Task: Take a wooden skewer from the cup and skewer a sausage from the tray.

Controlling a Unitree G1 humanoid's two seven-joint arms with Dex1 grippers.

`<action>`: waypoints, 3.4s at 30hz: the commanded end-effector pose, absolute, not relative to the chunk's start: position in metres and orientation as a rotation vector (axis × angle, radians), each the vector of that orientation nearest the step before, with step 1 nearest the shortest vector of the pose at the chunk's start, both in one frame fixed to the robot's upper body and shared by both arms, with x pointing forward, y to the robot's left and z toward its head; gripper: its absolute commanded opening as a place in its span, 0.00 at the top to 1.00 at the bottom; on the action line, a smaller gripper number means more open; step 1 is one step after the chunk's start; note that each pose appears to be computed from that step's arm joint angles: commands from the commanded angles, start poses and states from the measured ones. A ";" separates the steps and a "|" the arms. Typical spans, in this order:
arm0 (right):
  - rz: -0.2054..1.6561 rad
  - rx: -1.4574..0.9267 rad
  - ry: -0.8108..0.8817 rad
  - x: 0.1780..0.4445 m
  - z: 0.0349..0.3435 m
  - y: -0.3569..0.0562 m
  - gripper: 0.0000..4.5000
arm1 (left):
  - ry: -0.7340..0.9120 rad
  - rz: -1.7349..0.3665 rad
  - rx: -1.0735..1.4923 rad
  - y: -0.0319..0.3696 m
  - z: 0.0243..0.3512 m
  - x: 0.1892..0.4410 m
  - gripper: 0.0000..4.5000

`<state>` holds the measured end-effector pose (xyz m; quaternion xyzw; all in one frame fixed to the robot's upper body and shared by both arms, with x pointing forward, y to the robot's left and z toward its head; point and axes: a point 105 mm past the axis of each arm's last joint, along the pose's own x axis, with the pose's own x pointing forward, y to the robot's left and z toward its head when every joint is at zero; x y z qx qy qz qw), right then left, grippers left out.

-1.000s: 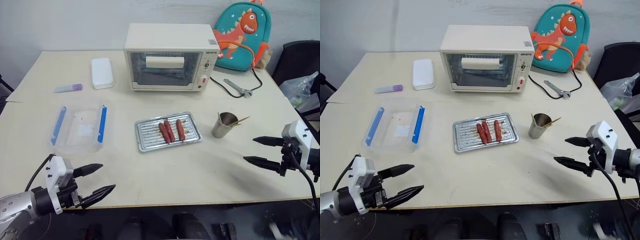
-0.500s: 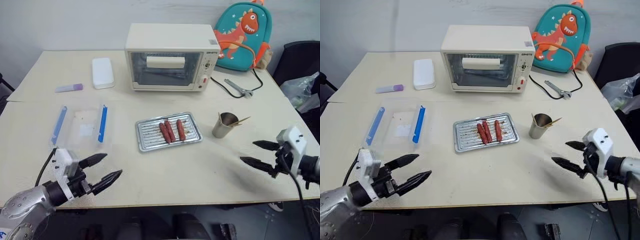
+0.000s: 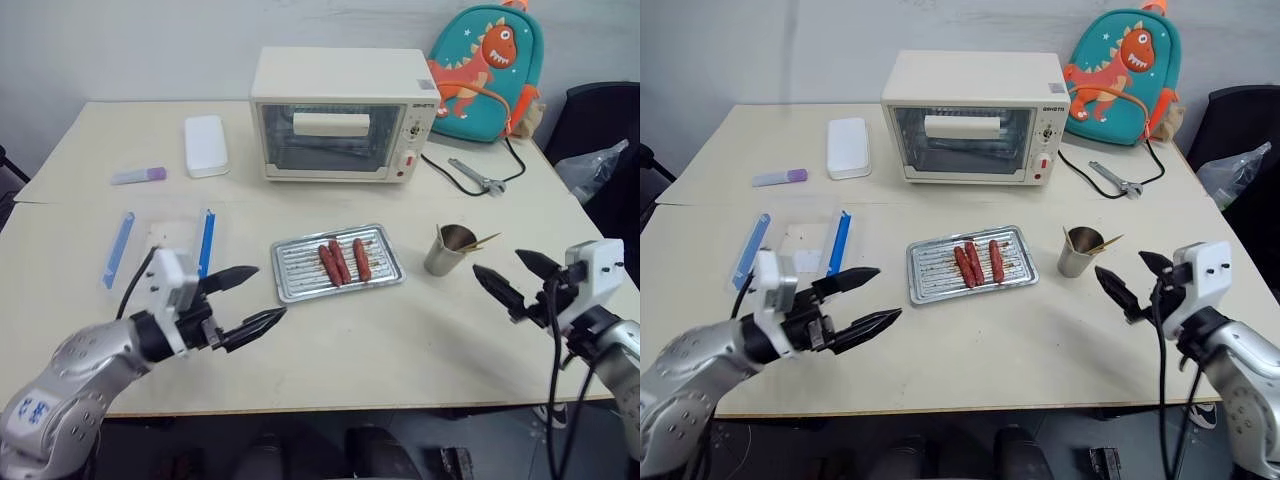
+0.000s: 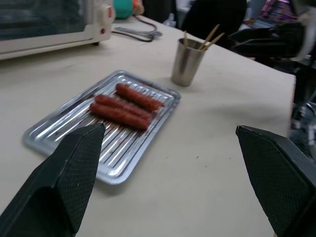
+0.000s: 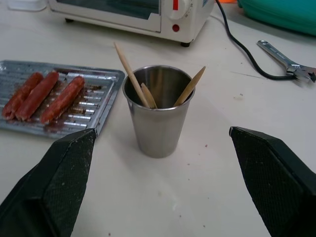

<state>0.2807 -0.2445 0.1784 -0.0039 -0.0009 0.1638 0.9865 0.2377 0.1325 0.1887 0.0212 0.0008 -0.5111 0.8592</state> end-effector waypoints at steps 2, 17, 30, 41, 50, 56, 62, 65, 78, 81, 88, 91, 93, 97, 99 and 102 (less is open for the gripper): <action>0.338 -0.011 -0.061 0.288 0.192 -0.230 0.00 | -0.010 -1.188 0.103 0.121 0.193 0.246 0.01; 0.377 0.030 -0.058 0.291 0.183 -0.214 0.00 | -0.049 -1.289 0.164 0.103 0.201 0.254 0.01; 0.386 0.029 -0.040 0.276 0.179 -0.212 0.00 | -0.054 -1.294 0.173 0.102 0.199 0.255 0.01; 0.456 0.041 -0.078 0.290 0.192 -0.194 0.00 | -0.078 -1.314 0.194 0.097 0.199 0.261 0.01; 0.426 0.039 -0.080 0.306 0.183 -0.193 0.35 | -0.100 -1.320 0.199 0.094 0.202 0.262 0.00; 0.394 0.048 -0.102 0.314 0.186 -0.199 0.35 | -0.113 -1.323 0.205 0.092 0.206 0.264 0.00; 0.376 0.053 -0.108 0.317 0.184 -0.200 0.52 | -0.119 -1.326 0.209 0.091 0.208 0.265 0.00; 0.375 0.061 -0.110 0.319 0.184 -0.198 0.70 | -0.120 -1.330 0.209 0.090 0.208 0.265 0.00; 0.370 0.040 -0.130 0.327 0.193 -0.200 1.00 | -0.132 -1.333 0.217 0.088 0.212 0.266 0.00; 0.374 0.038 -0.133 0.327 0.196 -0.200 1.00 | -0.135 -1.331 0.215 0.087 0.213 0.267 0.00; 0.396 0.010 -0.153 0.319 0.213 -0.199 1.00 | -0.135 -1.331 0.212 0.086 0.211 0.269 0.00; 0.418 -0.029 -0.157 0.309 0.230 -0.202 1.00 | -0.127 -1.326 0.214 0.088 0.209 0.269 0.00; 0.435 -0.049 -0.158 0.302 0.241 -0.204 1.00 | -0.125 -1.321 0.215 0.089 0.208 0.270 0.00; 0.480 -0.018 -0.168 0.291 0.274 -0.210 1.00 | -0.122 -1.314 0.214 0.091 0.207 0.271 0.00; 0.515 -0.013 -0.153 0.288 0.292 -0.213 1.00 | -0.123 -1.310 0.214 0.091 0.207 0.271 0.00; 0.628 0.039 -0.114 0.282 0.317 -0.206 1.00 | -0.141 -1.292 0.216 0.093 0.210 0.272 0.00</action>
